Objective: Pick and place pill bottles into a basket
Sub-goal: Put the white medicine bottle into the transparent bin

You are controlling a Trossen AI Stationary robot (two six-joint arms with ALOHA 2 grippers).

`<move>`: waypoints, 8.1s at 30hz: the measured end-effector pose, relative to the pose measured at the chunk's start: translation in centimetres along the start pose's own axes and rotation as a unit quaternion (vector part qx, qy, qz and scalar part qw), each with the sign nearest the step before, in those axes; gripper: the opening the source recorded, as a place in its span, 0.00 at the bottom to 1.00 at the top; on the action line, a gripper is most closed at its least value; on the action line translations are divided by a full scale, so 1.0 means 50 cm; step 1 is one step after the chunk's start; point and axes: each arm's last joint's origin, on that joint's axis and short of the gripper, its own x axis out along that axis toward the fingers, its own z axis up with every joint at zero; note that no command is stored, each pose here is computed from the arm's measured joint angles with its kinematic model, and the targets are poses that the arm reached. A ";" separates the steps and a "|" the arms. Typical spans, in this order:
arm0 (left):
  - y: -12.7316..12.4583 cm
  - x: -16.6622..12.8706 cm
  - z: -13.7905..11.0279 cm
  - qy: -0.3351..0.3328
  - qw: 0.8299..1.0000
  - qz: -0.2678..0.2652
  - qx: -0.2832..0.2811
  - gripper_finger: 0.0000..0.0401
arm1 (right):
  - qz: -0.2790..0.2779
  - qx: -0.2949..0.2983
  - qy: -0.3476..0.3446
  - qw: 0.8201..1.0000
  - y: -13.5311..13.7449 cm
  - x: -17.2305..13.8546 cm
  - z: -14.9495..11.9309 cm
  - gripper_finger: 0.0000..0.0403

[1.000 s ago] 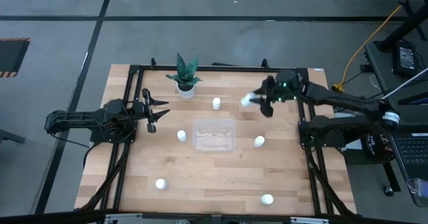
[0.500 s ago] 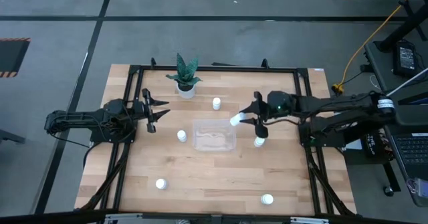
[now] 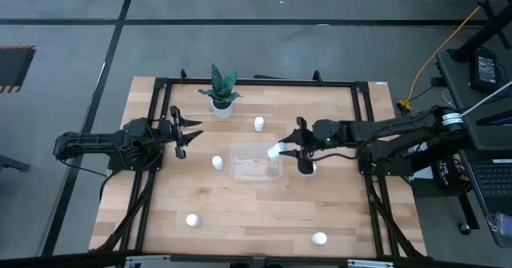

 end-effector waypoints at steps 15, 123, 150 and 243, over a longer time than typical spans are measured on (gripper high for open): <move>0.004 0.000 0.000 0.003 0.999 0.035 0.001 0.36 | -0.015 -0.060 0.115 0.991 0.001 0.093 0.012 0.39; 0.004 0.000 -0.001 0.004 0.999 0.036 0.002 0.36 | -0.044 -0.096 0.233 0.967 0.018 0.194 -0.045 0.41; 0.004 0.000 -0.001 0.005 0.999 0.035 0.002 0.36 | -0.055 -0.077 0.250 0.964 0.002 0.202 -0.058 0.50; -0.014 0.007 -0.025 0.065 0.993 -0.085 -0.053 0.57 | -0.108 0.000 -0.127 0.986 -0.007 -0.005 -0.077 0.08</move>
